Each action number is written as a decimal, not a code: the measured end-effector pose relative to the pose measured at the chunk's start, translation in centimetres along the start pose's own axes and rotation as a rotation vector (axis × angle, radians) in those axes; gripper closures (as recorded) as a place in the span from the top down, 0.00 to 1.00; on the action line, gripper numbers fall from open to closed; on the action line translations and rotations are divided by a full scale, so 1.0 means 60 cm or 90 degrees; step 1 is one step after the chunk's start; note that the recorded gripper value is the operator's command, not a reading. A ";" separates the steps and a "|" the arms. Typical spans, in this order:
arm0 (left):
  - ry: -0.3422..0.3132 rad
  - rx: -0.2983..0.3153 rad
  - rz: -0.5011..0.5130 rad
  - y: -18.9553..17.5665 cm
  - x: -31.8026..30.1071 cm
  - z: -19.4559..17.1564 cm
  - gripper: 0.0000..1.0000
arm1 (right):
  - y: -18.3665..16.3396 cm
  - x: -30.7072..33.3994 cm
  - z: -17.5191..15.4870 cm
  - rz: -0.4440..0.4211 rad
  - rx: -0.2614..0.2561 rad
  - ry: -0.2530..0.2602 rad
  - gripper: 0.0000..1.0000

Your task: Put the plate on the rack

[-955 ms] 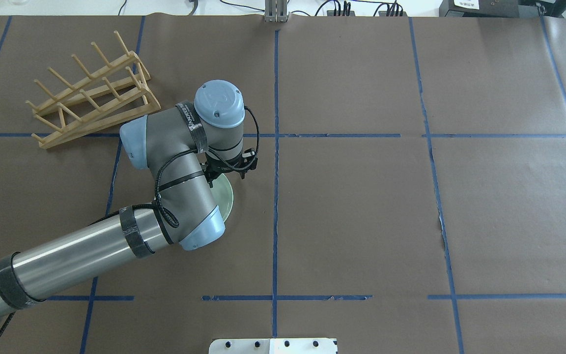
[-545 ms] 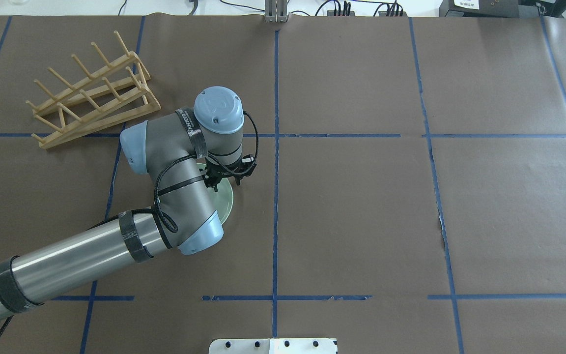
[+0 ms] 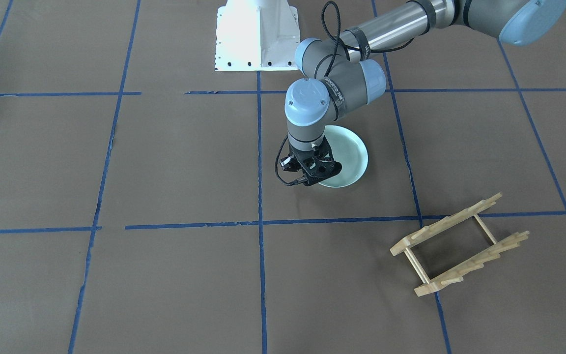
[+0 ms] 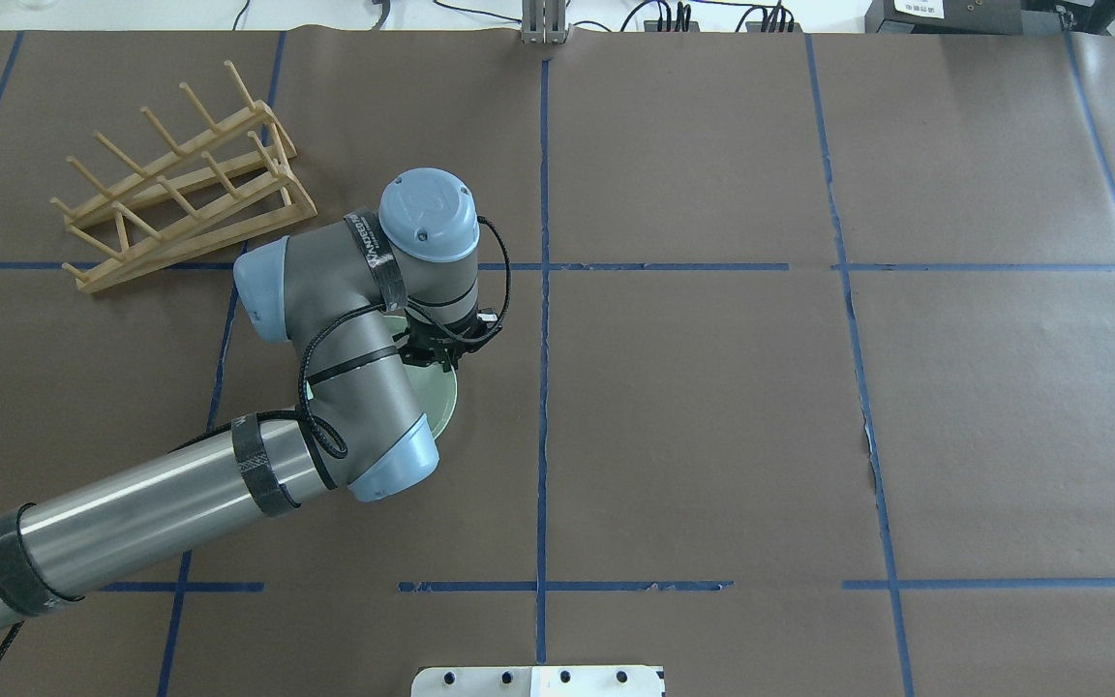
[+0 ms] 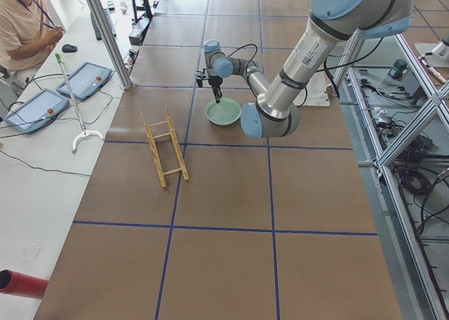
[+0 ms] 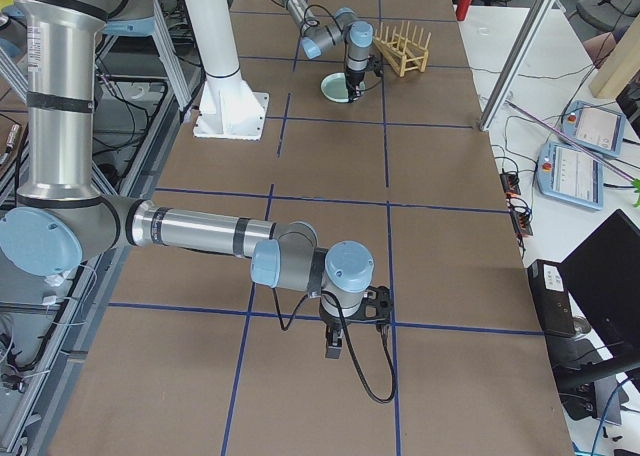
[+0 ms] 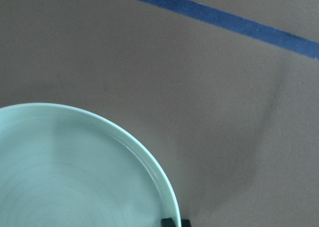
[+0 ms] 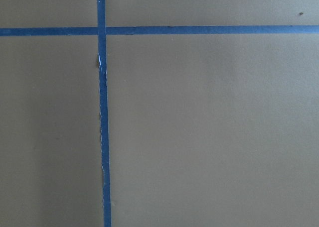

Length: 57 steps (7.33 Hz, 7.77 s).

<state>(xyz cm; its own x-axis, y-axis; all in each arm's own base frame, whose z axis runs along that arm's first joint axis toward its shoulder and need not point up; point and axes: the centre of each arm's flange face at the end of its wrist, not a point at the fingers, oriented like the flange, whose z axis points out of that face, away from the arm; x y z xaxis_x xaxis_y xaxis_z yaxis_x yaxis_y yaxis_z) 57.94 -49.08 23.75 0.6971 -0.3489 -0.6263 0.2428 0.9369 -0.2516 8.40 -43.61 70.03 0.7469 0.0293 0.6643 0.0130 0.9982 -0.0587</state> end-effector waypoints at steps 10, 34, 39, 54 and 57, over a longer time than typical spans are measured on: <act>0.544 0.186 0.164 -0.363 -0.413 -0.499 0.00 | 0.000 0.000 0.000 0.000 0.000 0.000 1.00; 0.692 0.286 0.156 -0.396 -0.545 -0.187 0.00 | 0.000 0.000 0.000 0.000 0.000 0.000 1.00; 0.691 0.296 0.144 -0.400 -0.533 -0.181 1.00 | 0.000 0.000 0.000 0.000 0.000 0.000 1.00; 0.176 0.292 0.312 -0.513 -1.007 -0.290 1.00 | 0.000 0.000 0.000 0.001 0.000 0.000 1.00; 0.056 0.153 0.341 -0.508 -1.169 -0.246 1.00 | 0.000 0.000 0.000 0.001 0.000 0.000 1.00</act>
<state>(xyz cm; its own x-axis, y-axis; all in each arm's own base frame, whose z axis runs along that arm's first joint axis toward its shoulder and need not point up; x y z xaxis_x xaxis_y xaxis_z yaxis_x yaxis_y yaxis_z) -8.31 -53.52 64.48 0.7091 0.1829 -0.6809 0.0261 0.9583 0.2846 8.40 -43.60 70.04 0.7469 0.0306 0.6642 0.0124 0.9981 -0.0600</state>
